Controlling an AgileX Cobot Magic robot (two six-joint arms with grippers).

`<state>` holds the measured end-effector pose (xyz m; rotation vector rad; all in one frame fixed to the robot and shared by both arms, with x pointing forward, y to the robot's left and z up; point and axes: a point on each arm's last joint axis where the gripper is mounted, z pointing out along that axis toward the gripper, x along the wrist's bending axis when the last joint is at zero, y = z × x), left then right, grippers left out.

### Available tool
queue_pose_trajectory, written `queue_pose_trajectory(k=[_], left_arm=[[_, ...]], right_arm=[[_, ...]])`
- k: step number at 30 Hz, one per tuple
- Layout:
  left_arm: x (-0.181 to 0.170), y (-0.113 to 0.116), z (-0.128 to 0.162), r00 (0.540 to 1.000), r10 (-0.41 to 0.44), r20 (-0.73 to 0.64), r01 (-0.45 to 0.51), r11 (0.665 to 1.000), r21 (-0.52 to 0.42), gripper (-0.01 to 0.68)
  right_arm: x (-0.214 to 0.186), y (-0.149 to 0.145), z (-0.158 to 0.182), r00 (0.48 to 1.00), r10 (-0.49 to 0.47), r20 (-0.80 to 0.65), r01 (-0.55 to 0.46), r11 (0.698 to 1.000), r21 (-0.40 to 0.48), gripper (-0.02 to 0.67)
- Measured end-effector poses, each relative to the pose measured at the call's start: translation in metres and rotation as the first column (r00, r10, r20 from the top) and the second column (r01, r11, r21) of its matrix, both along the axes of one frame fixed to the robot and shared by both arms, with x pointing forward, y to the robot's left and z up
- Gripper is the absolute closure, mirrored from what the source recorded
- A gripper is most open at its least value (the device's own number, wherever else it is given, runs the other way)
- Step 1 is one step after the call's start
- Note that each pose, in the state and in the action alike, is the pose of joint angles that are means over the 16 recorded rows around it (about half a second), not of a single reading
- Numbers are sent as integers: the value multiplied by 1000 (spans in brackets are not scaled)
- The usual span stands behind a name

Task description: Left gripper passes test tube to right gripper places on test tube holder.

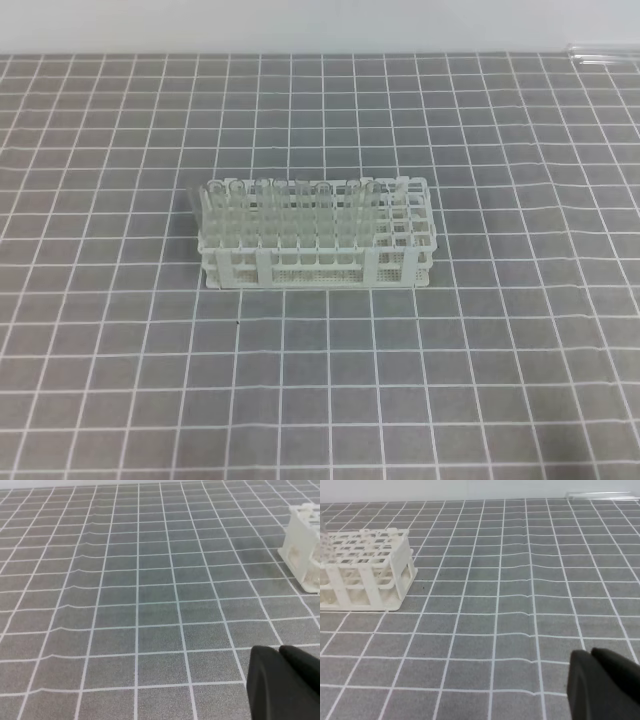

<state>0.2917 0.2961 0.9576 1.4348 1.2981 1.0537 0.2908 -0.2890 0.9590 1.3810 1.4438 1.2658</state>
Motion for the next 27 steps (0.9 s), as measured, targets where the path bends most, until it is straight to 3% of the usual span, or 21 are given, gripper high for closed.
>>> queue_pose_trajectory(k=[27], left_arm=[[0, 0, 0, 1000, 1, 6, -1, 1000, 2, 673]], right_arm=[[0, 0, 0, 1000, 0, -1, 0, 1000, 0, 662]])
